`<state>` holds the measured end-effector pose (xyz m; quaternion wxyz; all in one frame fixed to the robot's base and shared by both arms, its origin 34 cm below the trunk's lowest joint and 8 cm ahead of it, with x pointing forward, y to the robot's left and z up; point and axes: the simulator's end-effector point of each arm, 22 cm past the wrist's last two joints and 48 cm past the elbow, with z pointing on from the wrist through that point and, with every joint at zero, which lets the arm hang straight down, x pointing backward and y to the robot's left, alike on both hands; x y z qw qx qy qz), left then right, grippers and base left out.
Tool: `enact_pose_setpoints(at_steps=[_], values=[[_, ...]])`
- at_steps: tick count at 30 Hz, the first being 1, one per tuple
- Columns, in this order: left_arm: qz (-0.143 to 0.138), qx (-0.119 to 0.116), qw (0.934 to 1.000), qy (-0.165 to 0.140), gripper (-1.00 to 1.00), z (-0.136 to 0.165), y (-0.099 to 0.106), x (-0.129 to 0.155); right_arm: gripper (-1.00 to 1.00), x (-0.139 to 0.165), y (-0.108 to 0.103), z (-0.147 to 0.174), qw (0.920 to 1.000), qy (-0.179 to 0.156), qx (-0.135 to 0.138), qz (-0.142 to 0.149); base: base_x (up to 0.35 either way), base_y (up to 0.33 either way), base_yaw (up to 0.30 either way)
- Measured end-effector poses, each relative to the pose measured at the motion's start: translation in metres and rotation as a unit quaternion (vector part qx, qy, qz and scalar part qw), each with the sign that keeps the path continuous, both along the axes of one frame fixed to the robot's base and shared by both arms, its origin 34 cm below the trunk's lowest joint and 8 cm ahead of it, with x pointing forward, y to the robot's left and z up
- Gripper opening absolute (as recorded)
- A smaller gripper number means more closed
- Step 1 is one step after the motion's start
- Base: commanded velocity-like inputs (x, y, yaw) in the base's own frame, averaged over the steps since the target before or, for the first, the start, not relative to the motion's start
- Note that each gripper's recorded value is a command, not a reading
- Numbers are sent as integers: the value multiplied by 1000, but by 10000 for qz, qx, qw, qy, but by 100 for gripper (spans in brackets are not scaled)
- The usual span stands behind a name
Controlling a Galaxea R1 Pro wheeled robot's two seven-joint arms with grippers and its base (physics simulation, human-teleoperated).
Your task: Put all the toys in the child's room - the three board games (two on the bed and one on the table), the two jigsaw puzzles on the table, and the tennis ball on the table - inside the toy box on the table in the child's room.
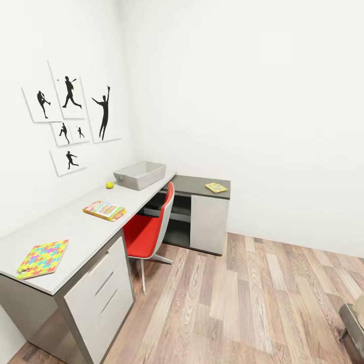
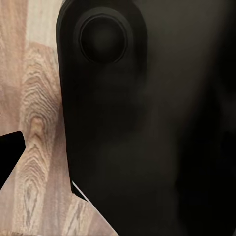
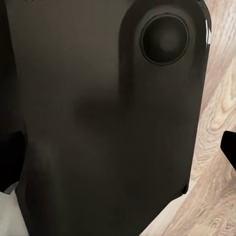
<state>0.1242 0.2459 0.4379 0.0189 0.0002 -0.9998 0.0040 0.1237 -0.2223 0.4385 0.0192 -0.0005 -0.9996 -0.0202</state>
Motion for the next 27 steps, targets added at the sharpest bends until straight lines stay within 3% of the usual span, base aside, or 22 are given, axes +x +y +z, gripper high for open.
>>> enact_pose_setpoints(at_steps=[11, 27], values=[[-6, 1, 10000, 0, 100, 0, 0, 0, 100, 0, 0, 0, 10000, -10, -2, -2, 0, 0, -33], [32, -21, 10000, -2, 100, 0, -3, 0, 100, 3, 0, 0, 10000, -74, -9, -54, 0, 0, -258]])
